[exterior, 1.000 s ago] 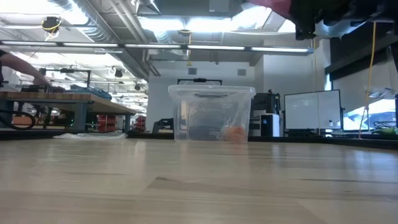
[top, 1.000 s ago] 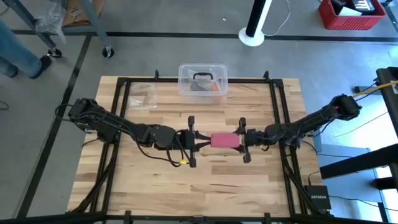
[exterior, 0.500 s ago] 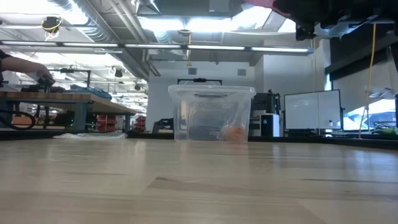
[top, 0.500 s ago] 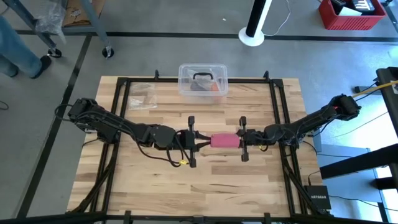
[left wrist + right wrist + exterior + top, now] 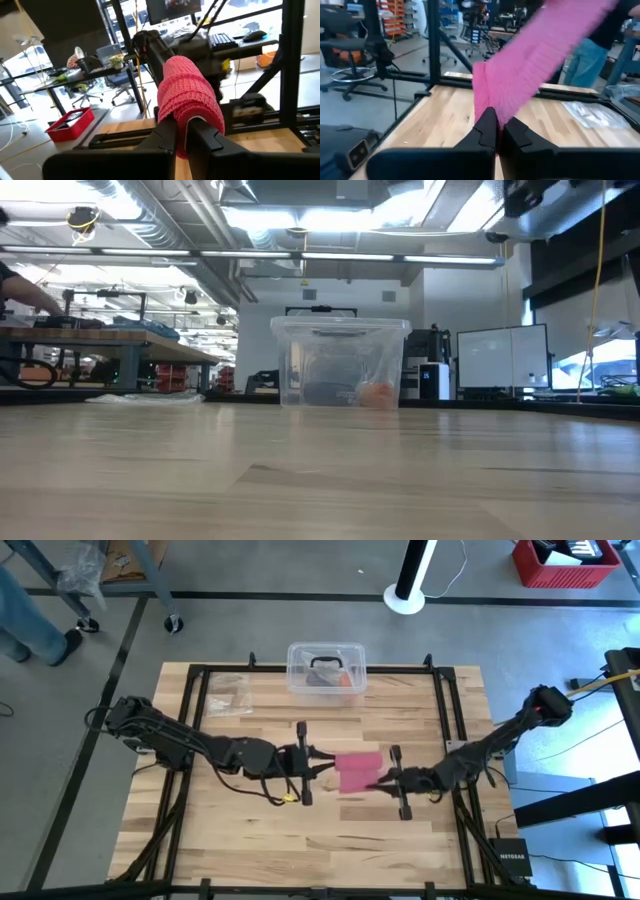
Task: Roll bandage
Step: Roll the pink bandage
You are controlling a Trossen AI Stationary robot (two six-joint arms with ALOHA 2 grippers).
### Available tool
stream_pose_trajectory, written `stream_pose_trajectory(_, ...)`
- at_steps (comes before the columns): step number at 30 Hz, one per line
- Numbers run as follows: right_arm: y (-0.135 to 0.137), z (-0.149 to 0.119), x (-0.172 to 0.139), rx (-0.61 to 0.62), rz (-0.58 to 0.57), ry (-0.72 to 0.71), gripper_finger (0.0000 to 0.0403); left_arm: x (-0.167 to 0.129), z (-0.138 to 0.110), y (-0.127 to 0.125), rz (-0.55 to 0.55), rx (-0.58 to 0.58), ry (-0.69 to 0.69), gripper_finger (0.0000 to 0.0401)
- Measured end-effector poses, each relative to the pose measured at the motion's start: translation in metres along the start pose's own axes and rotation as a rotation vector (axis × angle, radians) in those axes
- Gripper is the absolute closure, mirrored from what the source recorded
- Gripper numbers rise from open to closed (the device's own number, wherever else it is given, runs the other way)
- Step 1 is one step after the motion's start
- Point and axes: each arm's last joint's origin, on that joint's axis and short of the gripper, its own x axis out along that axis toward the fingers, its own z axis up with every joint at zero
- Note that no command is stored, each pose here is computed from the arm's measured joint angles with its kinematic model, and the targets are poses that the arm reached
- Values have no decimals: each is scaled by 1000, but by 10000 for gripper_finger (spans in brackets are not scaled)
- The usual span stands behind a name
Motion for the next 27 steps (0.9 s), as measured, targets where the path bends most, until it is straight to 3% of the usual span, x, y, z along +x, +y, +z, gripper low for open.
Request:
stream_pose_trajectory(13,39,29,15,-100,25,58,398,5,-23,7,34,21,16,388)
stream_pose_trajectory(19,58,57,16,-233,-25,50,398,6,-34,4,22,92,45,388)
stream_pose_trajectory(27,59,96,17,-385,-140,77,392,14,-47,-3,0,168,72,388)
